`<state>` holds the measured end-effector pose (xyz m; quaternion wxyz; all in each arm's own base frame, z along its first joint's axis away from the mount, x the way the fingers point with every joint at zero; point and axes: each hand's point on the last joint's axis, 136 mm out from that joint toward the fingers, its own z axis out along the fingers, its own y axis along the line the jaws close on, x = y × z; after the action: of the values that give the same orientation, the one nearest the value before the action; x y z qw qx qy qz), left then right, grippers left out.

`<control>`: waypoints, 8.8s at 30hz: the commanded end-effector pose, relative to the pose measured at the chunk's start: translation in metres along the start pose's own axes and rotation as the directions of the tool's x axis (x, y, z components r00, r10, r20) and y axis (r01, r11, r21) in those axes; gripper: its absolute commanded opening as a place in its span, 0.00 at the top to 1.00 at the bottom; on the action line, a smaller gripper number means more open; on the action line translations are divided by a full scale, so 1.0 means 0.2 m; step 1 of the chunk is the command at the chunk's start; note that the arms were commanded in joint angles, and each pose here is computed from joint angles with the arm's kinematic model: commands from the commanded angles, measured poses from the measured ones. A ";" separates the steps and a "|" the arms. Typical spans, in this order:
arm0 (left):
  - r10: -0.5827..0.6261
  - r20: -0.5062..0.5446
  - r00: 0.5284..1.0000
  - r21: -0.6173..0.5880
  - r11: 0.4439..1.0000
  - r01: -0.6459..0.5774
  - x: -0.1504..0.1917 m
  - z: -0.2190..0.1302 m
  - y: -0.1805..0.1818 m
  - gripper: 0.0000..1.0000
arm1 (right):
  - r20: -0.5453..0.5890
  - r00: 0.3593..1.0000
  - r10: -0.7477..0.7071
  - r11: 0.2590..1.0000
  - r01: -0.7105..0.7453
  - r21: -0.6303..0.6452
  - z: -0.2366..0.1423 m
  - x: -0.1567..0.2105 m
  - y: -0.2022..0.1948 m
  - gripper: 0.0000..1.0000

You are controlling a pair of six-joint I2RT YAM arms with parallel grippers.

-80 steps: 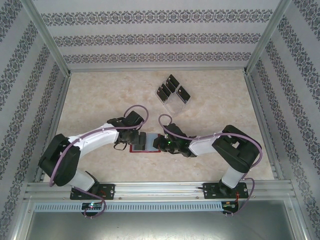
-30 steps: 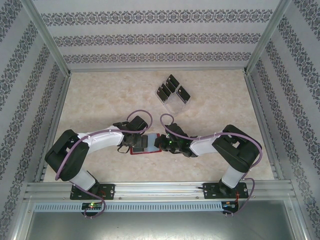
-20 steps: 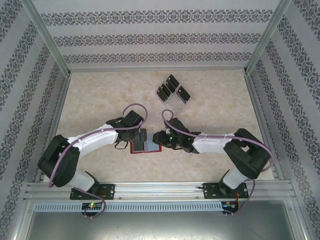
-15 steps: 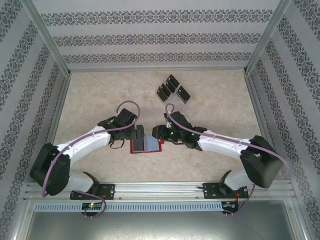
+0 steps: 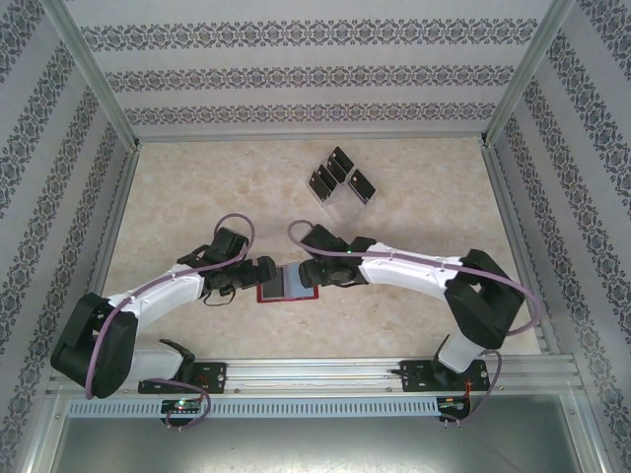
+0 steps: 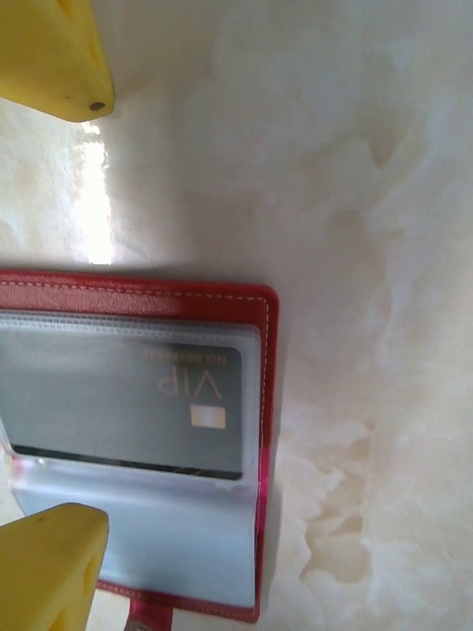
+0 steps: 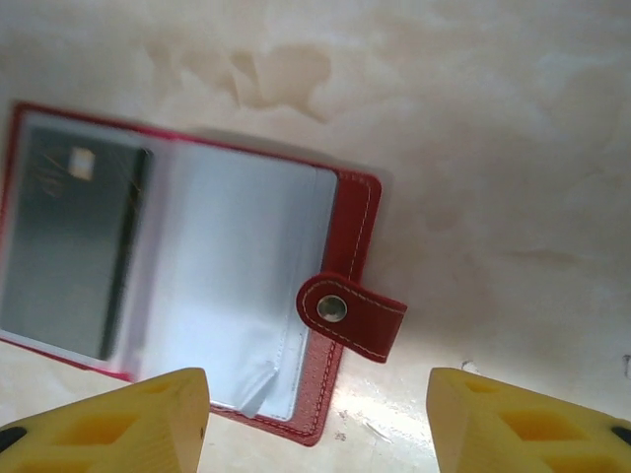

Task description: Put the credit cards into the card holder

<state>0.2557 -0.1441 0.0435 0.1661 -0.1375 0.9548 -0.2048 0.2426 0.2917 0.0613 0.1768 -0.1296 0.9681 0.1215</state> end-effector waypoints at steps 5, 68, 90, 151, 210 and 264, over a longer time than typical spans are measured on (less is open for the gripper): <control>-0.042 0.052 0.998 0.056 0.998 0.039 -0.06 -0.03 -0.04 0.00 | -0.035 0.995 -0.092 0.981 0.097 0.170 0.10 0.01 -0.06 0.39; 0.047 0.010 0.999 0.280 0.959 -0.048 -0.05 0.05 -0.50 0.00 | -0.031 0.996 0.085 0.996 -0.084 0.012 0.19 0.05 -0.12 1.00; 0.039 0.068 0.997 0.427 0.902 -0.064 -0.05 -0.05 -0.80 0.00 | 0.000 0.995 0.104 0.994 -0.104 -0.026 0.13 0.01 -0.13 0.73; 0.019 -0.005 1.000 0.375 0.927 -0.016 0.15 0.31 -0.79 0.00 | 0.094 0.931 0.354 0.919 -0.327 -0.218 -0.07 -0.15 -0.23 0.54; 0.251 -0.006 0.968 -0.128 0.960 -0.250 -0.24 0.05 -0.23 0.00 | 0.051 0.966 0.255 0.913 -0.223 -0.342 -0.03 0.10 0.17 0.91; 0.237 -0.086 0.968 -0.165 0.955 -0.248 0.00 0.33 -0.13 0.00 | 0.100 0.968 0.232 0.970 -0.222 -0.101 -0.25 -0.08 -0.18 0.61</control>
<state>0.2980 -0.1949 0.0225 0.1707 -0.0166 0.9788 -0.1122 0.2581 0.2727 0.1202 0.2323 0.0069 0.9339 0.2717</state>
